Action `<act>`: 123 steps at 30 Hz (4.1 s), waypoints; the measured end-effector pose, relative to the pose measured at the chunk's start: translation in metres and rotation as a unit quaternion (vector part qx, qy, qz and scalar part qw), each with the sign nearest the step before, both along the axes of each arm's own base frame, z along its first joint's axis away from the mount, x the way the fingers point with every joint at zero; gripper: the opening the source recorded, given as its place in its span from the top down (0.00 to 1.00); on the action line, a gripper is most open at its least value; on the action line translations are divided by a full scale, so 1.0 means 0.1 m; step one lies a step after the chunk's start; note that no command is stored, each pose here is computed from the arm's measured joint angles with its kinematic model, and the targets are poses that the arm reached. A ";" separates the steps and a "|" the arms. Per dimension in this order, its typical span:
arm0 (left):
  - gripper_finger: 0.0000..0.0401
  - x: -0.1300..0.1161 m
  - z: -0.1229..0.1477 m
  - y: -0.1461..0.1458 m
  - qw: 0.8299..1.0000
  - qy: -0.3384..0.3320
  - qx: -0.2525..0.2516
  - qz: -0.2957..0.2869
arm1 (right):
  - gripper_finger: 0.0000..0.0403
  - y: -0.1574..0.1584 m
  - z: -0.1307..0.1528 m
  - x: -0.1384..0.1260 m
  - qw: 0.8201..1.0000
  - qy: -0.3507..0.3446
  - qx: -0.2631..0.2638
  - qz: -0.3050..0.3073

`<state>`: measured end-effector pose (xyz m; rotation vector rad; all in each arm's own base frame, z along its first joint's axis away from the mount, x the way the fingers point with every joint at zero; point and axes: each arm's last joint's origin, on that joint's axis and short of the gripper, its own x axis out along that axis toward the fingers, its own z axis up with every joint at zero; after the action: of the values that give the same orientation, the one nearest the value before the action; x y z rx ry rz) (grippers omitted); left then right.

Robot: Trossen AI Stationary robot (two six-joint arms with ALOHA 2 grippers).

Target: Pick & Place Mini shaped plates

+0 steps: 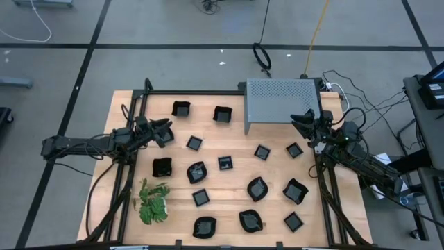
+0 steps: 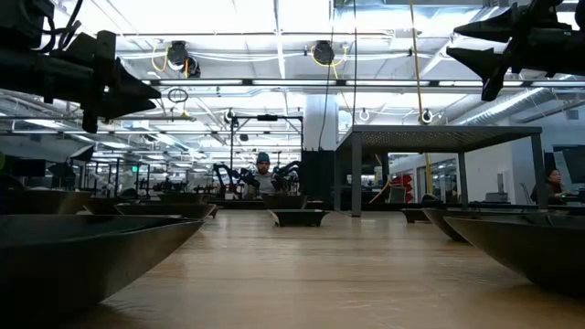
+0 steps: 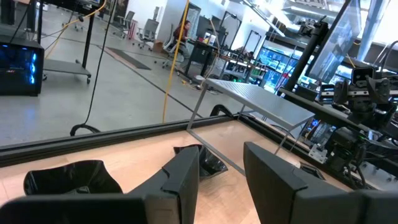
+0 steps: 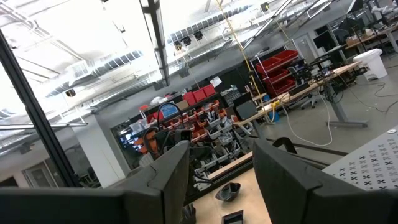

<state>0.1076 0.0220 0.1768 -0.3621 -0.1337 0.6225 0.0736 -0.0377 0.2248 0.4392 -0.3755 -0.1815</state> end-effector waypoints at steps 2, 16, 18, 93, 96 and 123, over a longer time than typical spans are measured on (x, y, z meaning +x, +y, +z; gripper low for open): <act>0.68 0.00 0.00 0.00 1.000 0.000 0.000 0.000 | 0.59 0.00 0.00 0.00 1.000 -0.001 -0.001 -0.002; 0.68 0.00 0.00 0.00 1.000 0.000 0.000 0.000 | 0.59 -0.09 0.05 -0.05 0.983 -0.045 0.028 -0.177; 0.68 0.00 0.00 0.00 1.000 0.000 0.000 0.000 | 0.59 -0.09 0.05 -0.05 0.983 -0.062 0.062 -0.163; 0.68 0.00 0.00 0.00 1.000 0.000 0.000 0.000 | 0.59 0.17 0.03 0.41 0.701 0.693 0.128 0.108; 0.68 0.00 0.00 0.00 1.000 0.000 0.000 0.000 | 0.59 0.27 -0.04 0.51 0.670 0.730 0.060 0.119; 0.68 0.00 0.00 0.00 1.000 0.000 0.000 0.000 | 0.59 0.43 -0.66 0.92 0.594 0.756 0.229 -0.149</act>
<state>0.1076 0.0220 0.1767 -0.3620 -0.1332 0.6223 0.1657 0.0049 0.1584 0.5739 1.3671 -0.9129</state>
